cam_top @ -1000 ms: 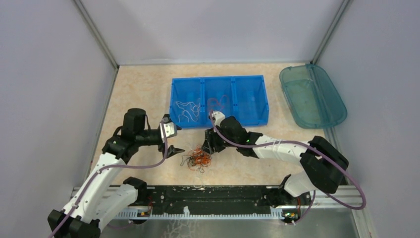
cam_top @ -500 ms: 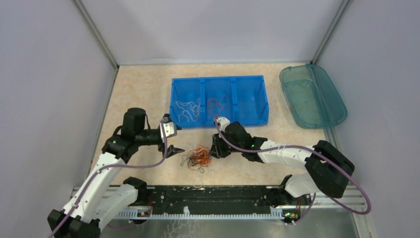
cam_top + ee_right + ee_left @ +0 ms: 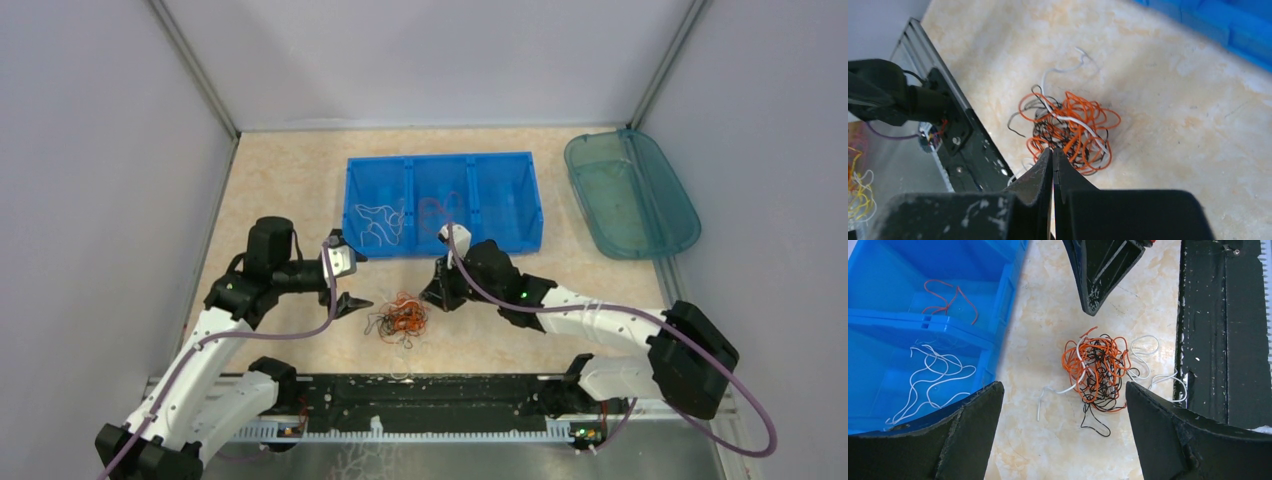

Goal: Untangle the cables
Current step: Untie the cable.

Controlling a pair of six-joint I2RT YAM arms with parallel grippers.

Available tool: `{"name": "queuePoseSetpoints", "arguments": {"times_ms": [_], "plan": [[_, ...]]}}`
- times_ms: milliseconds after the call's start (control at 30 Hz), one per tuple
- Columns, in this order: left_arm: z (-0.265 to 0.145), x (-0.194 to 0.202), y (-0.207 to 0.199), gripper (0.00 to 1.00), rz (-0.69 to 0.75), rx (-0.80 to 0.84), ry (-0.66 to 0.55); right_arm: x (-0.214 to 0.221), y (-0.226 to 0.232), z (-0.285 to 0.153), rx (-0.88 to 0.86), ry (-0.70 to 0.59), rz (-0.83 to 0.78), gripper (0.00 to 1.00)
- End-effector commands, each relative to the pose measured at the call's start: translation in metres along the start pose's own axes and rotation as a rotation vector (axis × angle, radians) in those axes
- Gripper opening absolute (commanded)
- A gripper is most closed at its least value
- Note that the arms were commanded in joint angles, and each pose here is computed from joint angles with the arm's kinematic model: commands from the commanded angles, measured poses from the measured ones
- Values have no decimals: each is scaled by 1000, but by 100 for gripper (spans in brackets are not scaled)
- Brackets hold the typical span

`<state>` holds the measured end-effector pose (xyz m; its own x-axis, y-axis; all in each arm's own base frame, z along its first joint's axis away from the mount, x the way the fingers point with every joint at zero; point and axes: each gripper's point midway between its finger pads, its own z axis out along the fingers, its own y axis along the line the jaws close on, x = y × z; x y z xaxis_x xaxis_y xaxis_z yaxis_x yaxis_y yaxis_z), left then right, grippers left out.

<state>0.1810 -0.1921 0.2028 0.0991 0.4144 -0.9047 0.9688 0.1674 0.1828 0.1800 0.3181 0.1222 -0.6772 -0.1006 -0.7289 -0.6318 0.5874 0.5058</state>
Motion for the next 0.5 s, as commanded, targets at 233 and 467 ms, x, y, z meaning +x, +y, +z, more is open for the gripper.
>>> {"name": "queuePoseSetpoints", "arguments": {"times_ms": [233, 467], "plan": [[0, -19, -7, 97, 6, 53, -60, -9, -10, 9, 51, 17, -41, 52], [0, -13, -6, 98, 19, 46, -42, 10, -9, 21, 6, 62, -6, 44]]}}
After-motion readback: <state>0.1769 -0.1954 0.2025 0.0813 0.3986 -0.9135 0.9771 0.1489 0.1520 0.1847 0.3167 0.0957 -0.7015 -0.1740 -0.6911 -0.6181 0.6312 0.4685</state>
